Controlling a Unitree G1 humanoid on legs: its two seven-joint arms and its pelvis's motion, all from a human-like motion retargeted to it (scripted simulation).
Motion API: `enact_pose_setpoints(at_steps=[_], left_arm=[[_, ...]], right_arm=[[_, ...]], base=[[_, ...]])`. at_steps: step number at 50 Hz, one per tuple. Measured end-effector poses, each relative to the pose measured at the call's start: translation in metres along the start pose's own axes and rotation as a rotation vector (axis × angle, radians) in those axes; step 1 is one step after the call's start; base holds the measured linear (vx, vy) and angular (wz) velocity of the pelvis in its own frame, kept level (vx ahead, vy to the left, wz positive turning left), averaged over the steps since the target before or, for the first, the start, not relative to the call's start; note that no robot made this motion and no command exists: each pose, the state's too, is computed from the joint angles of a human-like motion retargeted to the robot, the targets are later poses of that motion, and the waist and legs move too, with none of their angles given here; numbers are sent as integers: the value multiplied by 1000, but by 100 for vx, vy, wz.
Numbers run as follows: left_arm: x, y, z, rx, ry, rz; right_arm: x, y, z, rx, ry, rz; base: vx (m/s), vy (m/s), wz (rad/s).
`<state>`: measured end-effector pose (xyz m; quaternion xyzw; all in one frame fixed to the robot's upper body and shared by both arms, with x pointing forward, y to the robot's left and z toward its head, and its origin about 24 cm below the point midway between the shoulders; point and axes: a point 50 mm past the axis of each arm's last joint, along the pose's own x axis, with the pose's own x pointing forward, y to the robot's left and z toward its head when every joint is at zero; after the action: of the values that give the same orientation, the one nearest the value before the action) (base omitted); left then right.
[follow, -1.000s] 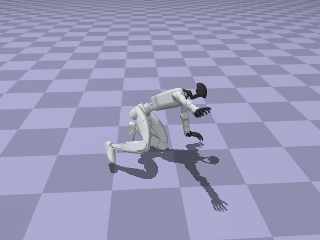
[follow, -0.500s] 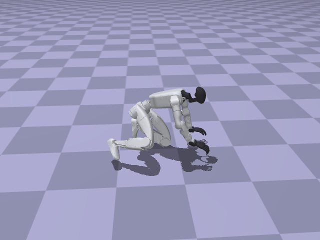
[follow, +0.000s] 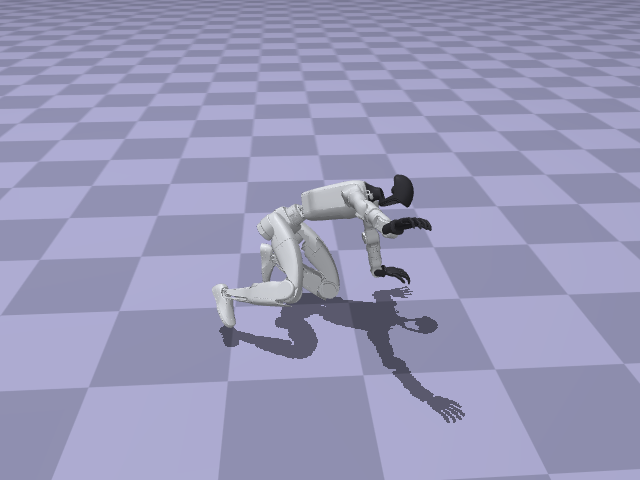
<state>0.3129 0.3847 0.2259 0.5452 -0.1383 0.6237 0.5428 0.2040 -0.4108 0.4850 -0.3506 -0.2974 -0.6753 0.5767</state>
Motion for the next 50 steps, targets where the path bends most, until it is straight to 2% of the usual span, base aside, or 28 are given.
enact_pose_setpoints(at_steps=[3,7,10,12,15,17,19,22,25,27,29,31,34,37,40,42,47,50], left_arm=[[-19,-9,-12,32,40,-81],[-20,-9,-20,57,85,-89],[-32,-14,-19,48,119,-110],[-43,-19,-13,31,140,-136],[-61,-26,5,-11,169,-186],[-70,-30,17,-41,190,-215],[-68,-29,15,-33,199,-210],[-50,-24,25,-34,107,-169],[-51,-24,61,-117,48,-175],[-40,-17,89,-185,23,-138],[-53,-19,105,-255,30,-178],[-51,-15,122,-318,17,-176],[-24,1,141,-377,-23,-97],[-20,7,153,-423,-43,-87],[-18,11,164,-462,-53,-85],[-17,13,167,-472,-63,-79],[-9,16,160,-447,-81,-12],[-3,14,144,-400,-79,18]], right_arm=[[17,-93,-107,223,544,-315],[-8,-182,-182,176,771,-608],[-26,-217,-203,93,834,-757],[-33,-221,-209,106,890,-797],[-34,-202,-208,143,943,-736],[-27,-162,-196,172,935,-585],[-46,-77,-185,198,933,-323],[-144,36,-193,194,1003,66],[-197,107,-137,267,916,353],[-207,145,-54,386,717,503],[-226,160,22,421,396,630],[-241,156,110,416,-68,675],[-261,106,244,393,-790,498],[-303,52,319,391,-1269,321],[-332,31,348,303,-1479,237],[-336,39,348,218,-1491,226],[-309,62,317,124,-1472,17],[-277,78,280,104,-1469,38]], base=[[13,11,-38],[7,11,-20],[3,11,-2],[0,12,5],[-3,12,9],[-6,11,14],[-7,6,13],[-8,1,-1],[-10,-3,-4],[-12,-6,-2],[-7,-5,-16],[-9,-9,-10],[-9,-12,-7],[-3,-10,-13],[0,-9,6],[3,-7,16],[6,-5,13],[8,-2,13]])
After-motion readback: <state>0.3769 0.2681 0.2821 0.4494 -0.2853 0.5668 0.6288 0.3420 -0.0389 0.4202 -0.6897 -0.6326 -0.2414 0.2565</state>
